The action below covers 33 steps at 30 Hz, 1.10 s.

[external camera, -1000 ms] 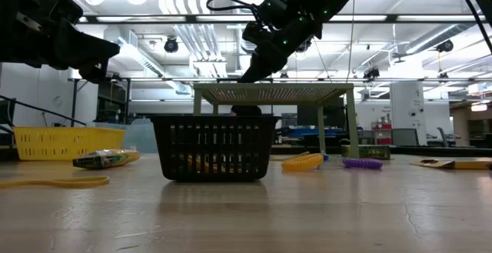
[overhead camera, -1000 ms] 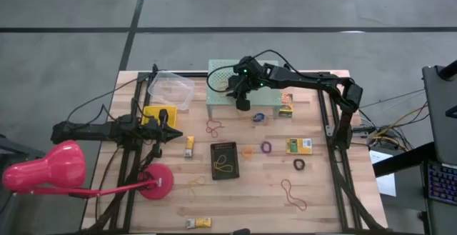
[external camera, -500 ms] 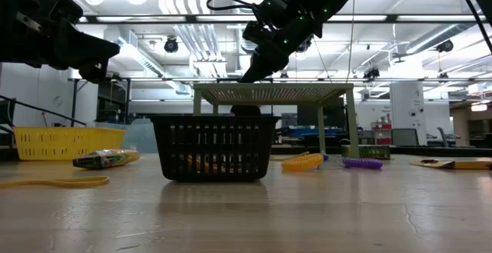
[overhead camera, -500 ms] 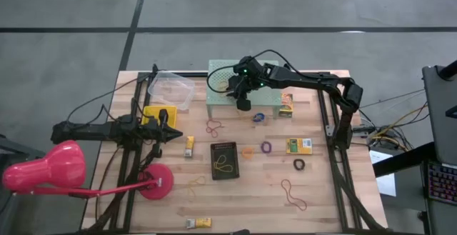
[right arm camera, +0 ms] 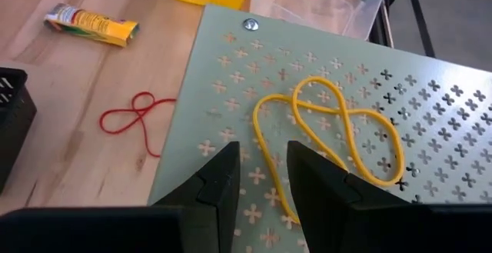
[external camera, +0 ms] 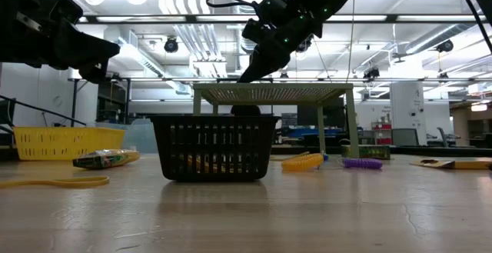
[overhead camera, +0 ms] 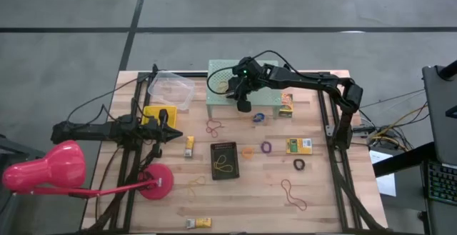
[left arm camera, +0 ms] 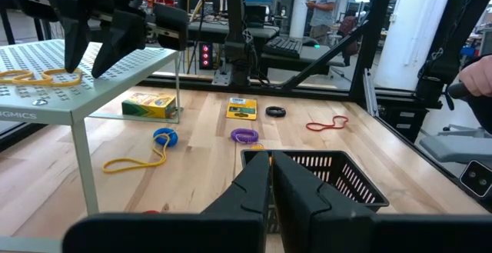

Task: Pick & Place Office Desk Supplies
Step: Put the yellow rubber band into the black bin

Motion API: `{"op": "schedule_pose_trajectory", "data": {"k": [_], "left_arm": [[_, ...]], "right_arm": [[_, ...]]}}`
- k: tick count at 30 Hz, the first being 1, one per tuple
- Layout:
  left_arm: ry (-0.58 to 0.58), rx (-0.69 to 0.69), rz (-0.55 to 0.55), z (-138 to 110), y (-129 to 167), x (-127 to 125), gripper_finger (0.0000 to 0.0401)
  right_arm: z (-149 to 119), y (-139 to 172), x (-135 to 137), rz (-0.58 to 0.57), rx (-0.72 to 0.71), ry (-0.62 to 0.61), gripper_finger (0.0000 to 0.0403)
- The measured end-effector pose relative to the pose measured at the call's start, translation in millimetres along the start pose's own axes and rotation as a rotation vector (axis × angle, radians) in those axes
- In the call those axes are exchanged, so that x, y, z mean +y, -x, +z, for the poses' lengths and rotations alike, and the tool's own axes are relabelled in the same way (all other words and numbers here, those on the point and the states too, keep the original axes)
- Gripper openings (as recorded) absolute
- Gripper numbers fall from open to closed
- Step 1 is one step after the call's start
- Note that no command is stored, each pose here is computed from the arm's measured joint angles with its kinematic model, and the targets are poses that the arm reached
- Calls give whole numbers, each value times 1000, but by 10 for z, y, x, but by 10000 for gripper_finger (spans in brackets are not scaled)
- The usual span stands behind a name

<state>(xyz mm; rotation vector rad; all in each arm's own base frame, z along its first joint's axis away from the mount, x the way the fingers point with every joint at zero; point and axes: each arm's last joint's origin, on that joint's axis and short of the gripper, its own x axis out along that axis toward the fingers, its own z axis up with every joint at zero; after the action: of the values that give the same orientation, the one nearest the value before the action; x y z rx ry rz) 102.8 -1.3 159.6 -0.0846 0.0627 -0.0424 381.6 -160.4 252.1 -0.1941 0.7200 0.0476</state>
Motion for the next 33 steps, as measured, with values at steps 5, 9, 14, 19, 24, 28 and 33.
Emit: {"op": "schedule_pose_trajectory", "data": {"k": [5,9,14,19,24,28,33], "left_arm": [[0,0,0,-1,0,0,23],[0,0,0,0,0,0,23],[0,0,0,0,0,0,23],[0,0,0,0,0,0,23],[0,0,0,0,0,0,23],[0,0,0,-1,0,0,23],[0,0,0,0,0,0,23]], "right_arm": [[0,0,6,2,1,10,109],[-11,-8,15,-10,14,39,99],[-20,-16,36,-22,38,62,68],[-26,-17,43,-19,47,62,37],[-29,-18,44,-18,48,75,11],[-32,-19,45,-18,50,74,8],[-24,-17,40,-24,45,73,8]]}}
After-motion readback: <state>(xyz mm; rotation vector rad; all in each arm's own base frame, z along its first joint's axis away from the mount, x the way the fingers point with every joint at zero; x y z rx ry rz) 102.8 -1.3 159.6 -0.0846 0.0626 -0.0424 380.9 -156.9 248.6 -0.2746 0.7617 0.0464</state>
